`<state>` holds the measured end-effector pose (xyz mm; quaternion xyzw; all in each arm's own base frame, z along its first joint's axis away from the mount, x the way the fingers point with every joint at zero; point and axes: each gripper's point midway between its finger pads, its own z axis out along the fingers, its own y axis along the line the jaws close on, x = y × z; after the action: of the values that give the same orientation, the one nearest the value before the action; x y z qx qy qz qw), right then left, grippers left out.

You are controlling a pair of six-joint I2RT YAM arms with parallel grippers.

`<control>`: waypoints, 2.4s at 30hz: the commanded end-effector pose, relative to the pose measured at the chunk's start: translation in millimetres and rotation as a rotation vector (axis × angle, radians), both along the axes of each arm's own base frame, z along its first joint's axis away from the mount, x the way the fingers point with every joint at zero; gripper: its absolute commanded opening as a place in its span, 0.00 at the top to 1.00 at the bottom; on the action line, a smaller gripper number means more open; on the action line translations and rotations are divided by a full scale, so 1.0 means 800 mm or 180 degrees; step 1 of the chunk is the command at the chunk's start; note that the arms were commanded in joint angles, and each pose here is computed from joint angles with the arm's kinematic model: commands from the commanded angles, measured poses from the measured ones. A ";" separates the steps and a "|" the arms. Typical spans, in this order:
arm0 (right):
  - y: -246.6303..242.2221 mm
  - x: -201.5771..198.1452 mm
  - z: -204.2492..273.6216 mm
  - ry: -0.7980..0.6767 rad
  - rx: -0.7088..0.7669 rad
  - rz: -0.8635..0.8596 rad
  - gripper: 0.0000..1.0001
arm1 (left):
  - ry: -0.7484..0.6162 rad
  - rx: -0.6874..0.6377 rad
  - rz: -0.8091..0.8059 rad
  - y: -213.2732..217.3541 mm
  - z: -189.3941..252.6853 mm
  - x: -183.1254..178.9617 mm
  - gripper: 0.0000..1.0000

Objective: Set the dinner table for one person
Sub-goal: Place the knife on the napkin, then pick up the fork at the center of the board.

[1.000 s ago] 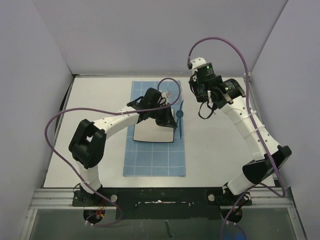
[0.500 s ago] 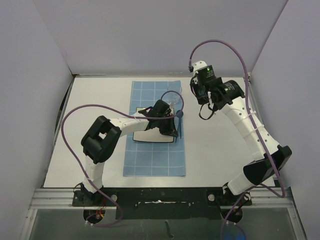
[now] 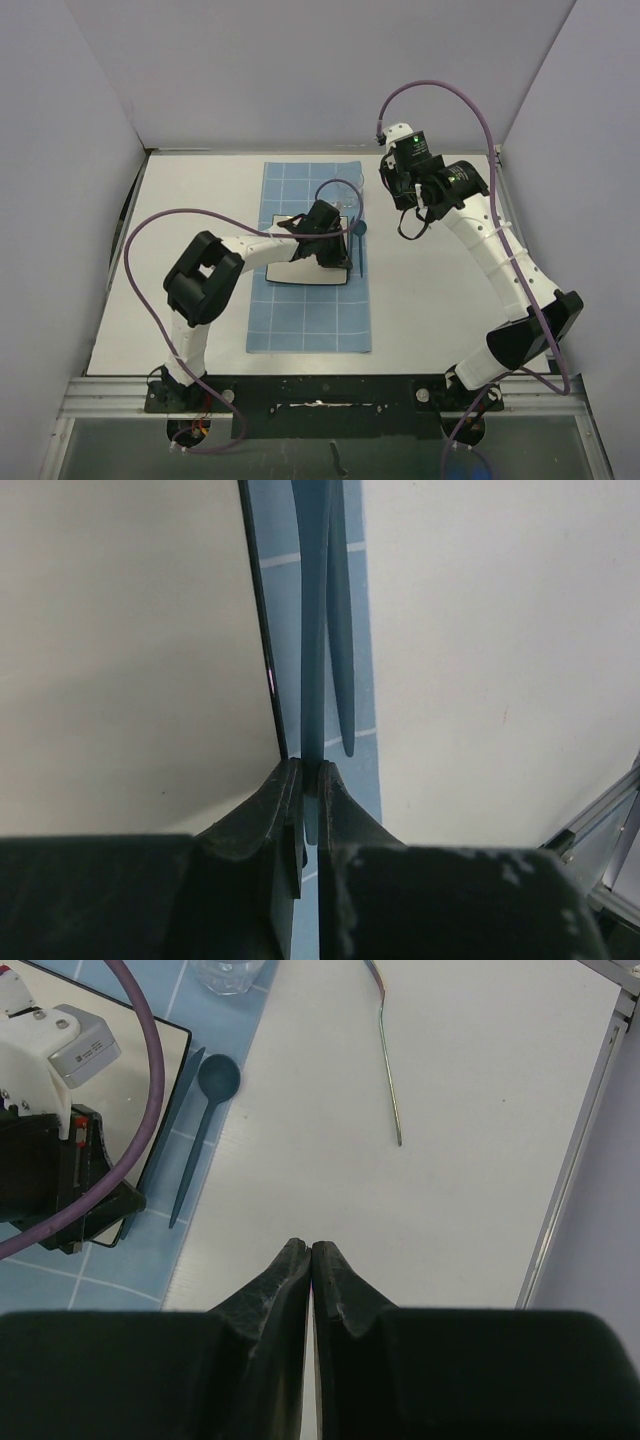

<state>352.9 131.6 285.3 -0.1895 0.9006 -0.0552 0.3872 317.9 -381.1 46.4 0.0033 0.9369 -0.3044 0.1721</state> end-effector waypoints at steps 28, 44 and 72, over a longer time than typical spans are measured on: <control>-0.003 -0.002 0.027 -0.0218 0.0135 -0.0009 0.93 | -0.0121 -0.0043 0.0190 -0.026 -0.017 0.028 1.00; -0.001 -0.001 0.025 -0.0190 0.0124 0.0009 0.93 | -0.0228 -0.0037 0.0097 -0.027 -0.012 0.032 0.69; -0.030 0.083 -0.057 0.0376 0.0544 -0.0327 0.18 | -0.1435 0.2531 0.0799 0.244 0.257 0.042 0.29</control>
<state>392.7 94.4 234.3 -0.1225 0.9390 -0.0167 0.3208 362.6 -278.3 272.7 0.0365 0.8904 -0.0819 0.4462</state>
